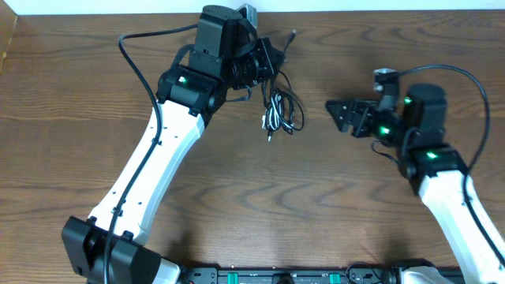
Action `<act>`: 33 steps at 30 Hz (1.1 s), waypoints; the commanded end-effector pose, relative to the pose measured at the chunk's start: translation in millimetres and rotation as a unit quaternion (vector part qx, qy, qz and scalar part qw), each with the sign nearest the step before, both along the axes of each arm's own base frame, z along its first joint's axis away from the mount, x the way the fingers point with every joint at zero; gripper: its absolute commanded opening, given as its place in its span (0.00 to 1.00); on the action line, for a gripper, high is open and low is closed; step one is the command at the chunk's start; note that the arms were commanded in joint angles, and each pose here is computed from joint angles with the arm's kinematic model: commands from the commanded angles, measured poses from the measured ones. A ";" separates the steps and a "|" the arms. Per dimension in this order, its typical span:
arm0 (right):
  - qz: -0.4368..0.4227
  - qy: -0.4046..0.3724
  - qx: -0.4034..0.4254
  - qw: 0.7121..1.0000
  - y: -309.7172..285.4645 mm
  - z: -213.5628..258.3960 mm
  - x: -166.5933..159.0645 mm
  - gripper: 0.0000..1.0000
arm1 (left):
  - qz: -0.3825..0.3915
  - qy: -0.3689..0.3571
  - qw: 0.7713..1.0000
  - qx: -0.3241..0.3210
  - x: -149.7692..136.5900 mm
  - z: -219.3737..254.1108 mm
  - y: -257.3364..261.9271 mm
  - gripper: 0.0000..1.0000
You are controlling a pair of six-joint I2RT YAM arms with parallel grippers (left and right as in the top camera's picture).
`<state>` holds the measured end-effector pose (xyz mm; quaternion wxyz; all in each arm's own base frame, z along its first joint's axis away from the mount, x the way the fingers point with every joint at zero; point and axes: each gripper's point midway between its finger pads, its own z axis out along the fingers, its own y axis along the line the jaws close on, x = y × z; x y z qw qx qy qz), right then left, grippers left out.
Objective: Untangle cables
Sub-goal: 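Reach the right gripper into the bundle and grasp cable loops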
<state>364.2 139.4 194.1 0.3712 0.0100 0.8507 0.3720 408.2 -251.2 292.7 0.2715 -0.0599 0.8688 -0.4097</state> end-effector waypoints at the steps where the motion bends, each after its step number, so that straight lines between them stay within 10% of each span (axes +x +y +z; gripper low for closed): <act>1: -0.020 0.050 0.041 0.998 16.4 -13.7 11.2 0.75 | -0.047 -0.008 0.998 -0.052 -17.1 33.7 -12.5 0.07; 16: -0.016 0.137 0.041 0.990 77.6 -106.2 25.6 0.56 | -0.087 0.006 0.993 -0.074 -30.8 37.4 -21.8 0.08; 22: -0.009 0.149 0.036 0.988 87.1 -121.5 22.4 0.11 | -0.090 -0.015 0.994 -0.053 -27.5 34.1 -17.8 0.08; 33: -0.047 0.123 0.021 0.991 25.4 -92.7 36.6 0.01 | 0.143 0.033 0.958 0.247 0.8 -48.3 112.7 0.08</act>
